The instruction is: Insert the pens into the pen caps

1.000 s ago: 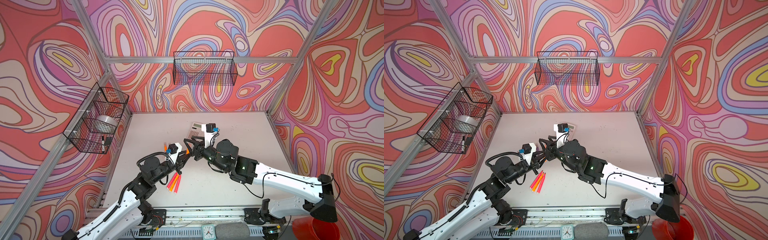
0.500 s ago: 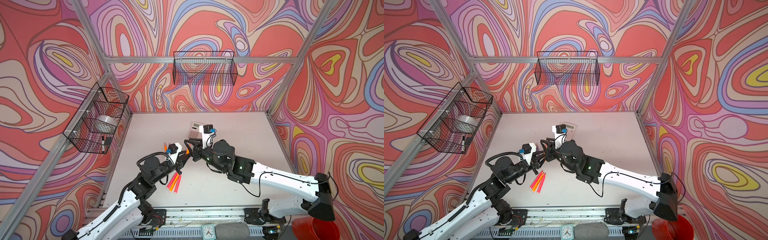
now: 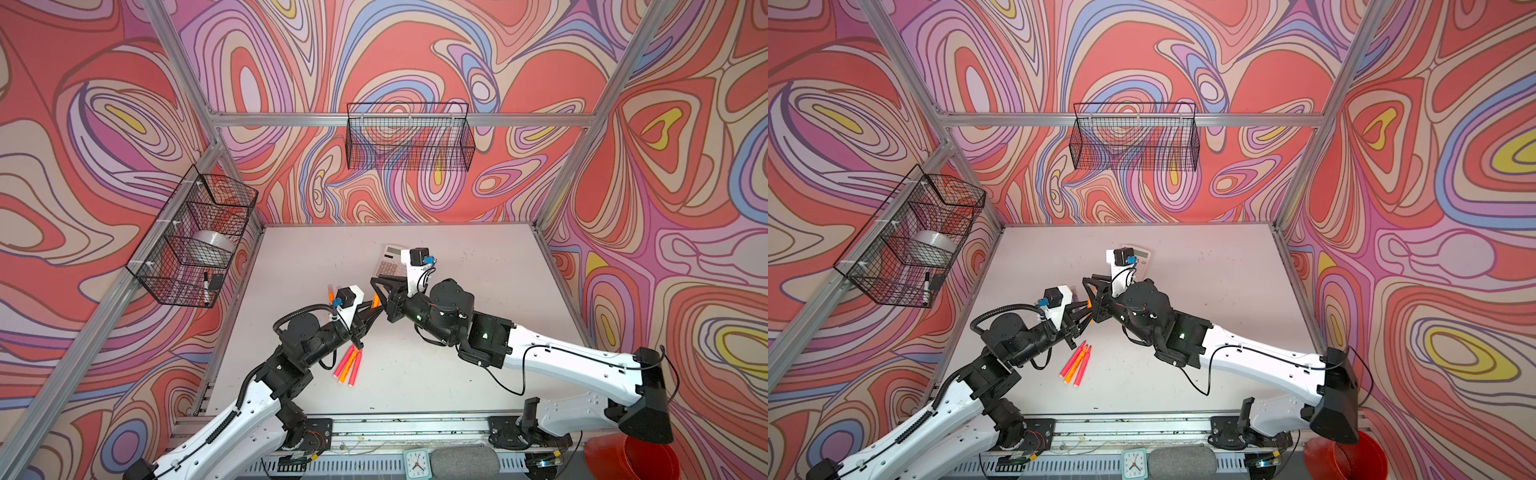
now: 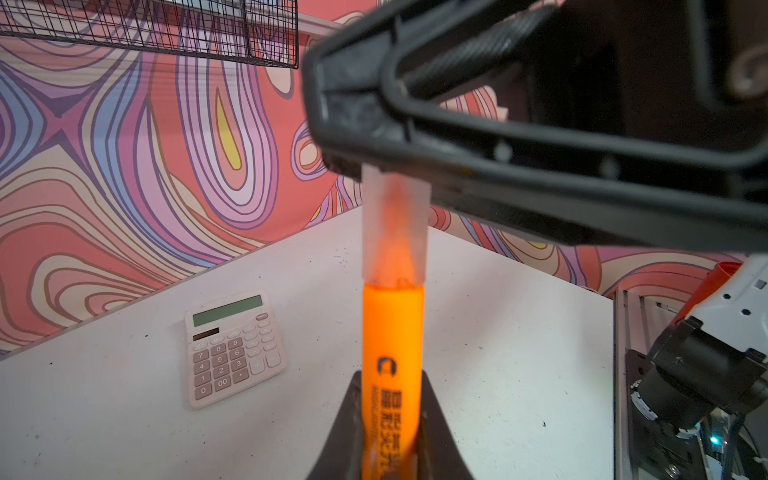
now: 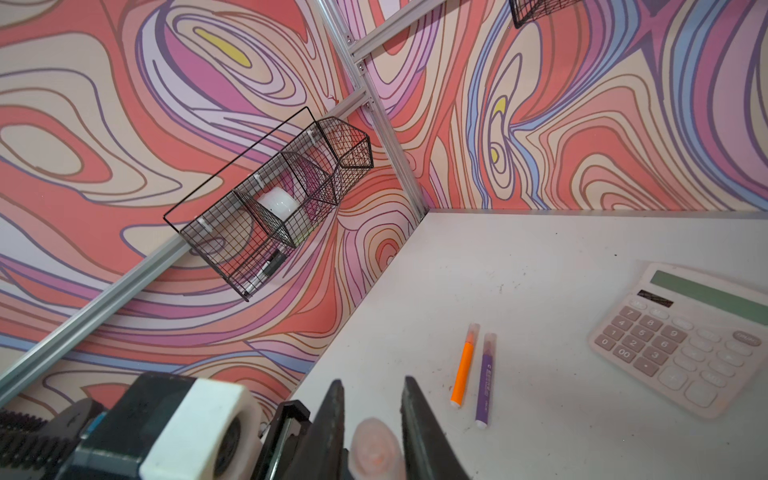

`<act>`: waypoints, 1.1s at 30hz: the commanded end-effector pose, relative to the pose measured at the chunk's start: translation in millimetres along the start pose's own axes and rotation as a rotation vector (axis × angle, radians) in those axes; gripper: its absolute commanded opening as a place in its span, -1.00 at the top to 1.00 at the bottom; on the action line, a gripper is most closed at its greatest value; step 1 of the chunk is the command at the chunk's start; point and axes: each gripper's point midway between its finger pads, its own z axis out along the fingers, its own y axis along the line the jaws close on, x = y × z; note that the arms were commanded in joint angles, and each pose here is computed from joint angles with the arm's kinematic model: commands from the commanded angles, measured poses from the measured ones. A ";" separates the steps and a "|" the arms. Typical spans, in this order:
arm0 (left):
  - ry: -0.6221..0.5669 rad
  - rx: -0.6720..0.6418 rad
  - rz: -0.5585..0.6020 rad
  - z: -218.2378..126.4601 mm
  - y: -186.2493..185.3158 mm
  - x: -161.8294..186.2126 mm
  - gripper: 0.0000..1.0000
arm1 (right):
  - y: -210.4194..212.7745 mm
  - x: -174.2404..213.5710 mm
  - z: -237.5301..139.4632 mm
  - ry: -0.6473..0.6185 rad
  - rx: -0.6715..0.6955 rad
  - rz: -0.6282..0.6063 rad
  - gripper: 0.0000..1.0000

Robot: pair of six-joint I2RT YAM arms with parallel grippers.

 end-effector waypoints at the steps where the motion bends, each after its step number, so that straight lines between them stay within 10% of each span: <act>1: -0.034 -0.014 0.016 -2.0 1.2 -9.9 1.00 | 6.3 -1.3 -3.9 0.000 -0.033 0.008 0.75; 5: -0.058 -0.086 -0.034 -1.9 13.8 -15.5 1.00 | 5.6 16.5 -2.9 0.062 -0.045 0.024 1.00; 19: -0.236 -0.193 -0.097 12.7 34.0 -135.1 1.00 | -13.7 90.6 -17.6 0.220 0.021 -0.067 1.00; 33: -0.438 -0.392 -0.014 -18.3 71.4 -195.7 1.00 | 10.4 156.8 -41.8 0.353 -0.136 0.098 1.00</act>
